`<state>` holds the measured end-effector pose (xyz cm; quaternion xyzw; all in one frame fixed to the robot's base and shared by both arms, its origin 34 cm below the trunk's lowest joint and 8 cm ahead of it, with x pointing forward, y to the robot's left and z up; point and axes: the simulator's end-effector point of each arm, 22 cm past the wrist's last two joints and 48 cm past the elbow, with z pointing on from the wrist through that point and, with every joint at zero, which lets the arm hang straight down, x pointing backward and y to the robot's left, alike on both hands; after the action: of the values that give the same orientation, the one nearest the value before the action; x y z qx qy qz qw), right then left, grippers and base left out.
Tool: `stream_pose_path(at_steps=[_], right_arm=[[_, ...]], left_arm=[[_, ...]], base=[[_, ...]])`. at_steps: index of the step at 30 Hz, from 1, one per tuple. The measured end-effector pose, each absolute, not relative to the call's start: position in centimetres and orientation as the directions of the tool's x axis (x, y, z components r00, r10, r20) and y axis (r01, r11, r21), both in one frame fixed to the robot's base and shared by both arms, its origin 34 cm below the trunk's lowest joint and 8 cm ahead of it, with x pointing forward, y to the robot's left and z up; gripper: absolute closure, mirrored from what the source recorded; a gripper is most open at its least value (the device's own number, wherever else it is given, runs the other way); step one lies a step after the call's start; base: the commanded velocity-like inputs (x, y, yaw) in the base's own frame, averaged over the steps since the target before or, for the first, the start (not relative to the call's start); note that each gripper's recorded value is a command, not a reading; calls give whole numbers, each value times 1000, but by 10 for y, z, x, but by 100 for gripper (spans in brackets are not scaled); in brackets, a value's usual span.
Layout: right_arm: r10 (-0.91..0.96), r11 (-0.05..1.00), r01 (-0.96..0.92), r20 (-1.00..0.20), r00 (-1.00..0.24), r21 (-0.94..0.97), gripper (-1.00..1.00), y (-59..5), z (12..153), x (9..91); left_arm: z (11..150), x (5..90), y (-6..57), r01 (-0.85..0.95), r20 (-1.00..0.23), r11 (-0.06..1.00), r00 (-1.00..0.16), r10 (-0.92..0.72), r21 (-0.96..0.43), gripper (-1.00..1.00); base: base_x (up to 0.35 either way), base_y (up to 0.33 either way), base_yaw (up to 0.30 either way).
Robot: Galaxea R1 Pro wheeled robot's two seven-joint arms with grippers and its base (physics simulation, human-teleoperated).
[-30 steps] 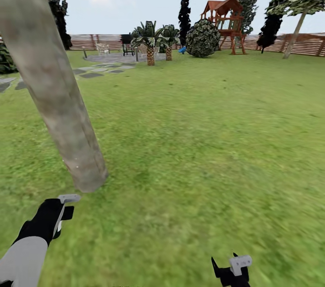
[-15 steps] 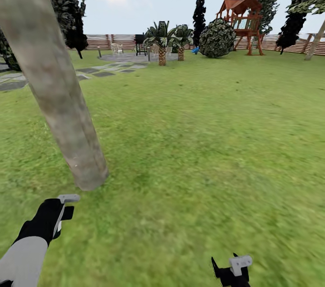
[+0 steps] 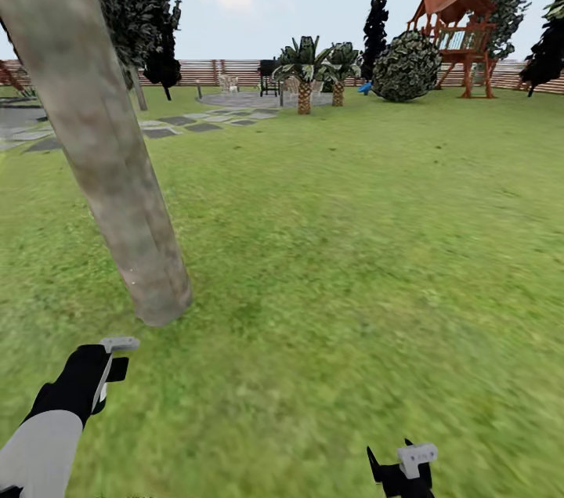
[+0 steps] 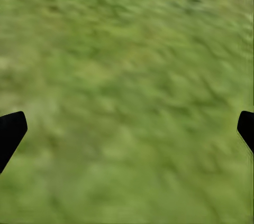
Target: In the garden, pick up the pesticide atomizer on the floor and spray pesticide onto both trees until each tree trunk is fully covered.
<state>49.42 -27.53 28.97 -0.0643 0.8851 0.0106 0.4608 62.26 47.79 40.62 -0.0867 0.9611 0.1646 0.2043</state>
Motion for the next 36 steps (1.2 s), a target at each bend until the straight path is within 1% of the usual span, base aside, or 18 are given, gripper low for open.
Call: stream_pose_path(at_steps=[8, 11, 13, 18, 26, 32, 36], right_arm=[[-104, 991, -124, -817, -567, -41, -100, -276, 290, 494], [-104, 992, -121, -818, -566, -42, -100, -277, 290, 495], [-104, 992, -120, -818, -566, -43, -100, -278, 290, 495], [-104, 992, -119, -818, -566, -43, -100, -278, 290, 495], [-104, 992, -120, -818, -565, -44, -100, -278, 290, 495], [-105, 992, -120, -818, -565, -44, -100, -278, 291, 495], [-105, 992, -120, -818, -565, -44, -100, -278, 291, 495]], left_arm=[[406, 623, 476, -238, -423, 932, -900, -106, 273, 100], [404, 626, 467, -262, -437, 940, -888, -146, 219, 100], [403, 629, 462, -271, -446, 944, -880, -163, 190, 100], [409, 638, 458, -273, -460, 946, -872, -167, 174, 100], [441, 667, 469, -259, -501, 943, -856, -124, 208, 100], [438, 667, 460, -253, -500, 947, -857, -125, 196, 100], [440, 670, 459, -228, -496, 949, -864, -93, 219, 100]], base=[[134, -250, 276], [23, -48, 180], [6, -12, 47], [1, -2, 9], [5, 0, 0], [267, 0, 0], [293, 0, 0]])
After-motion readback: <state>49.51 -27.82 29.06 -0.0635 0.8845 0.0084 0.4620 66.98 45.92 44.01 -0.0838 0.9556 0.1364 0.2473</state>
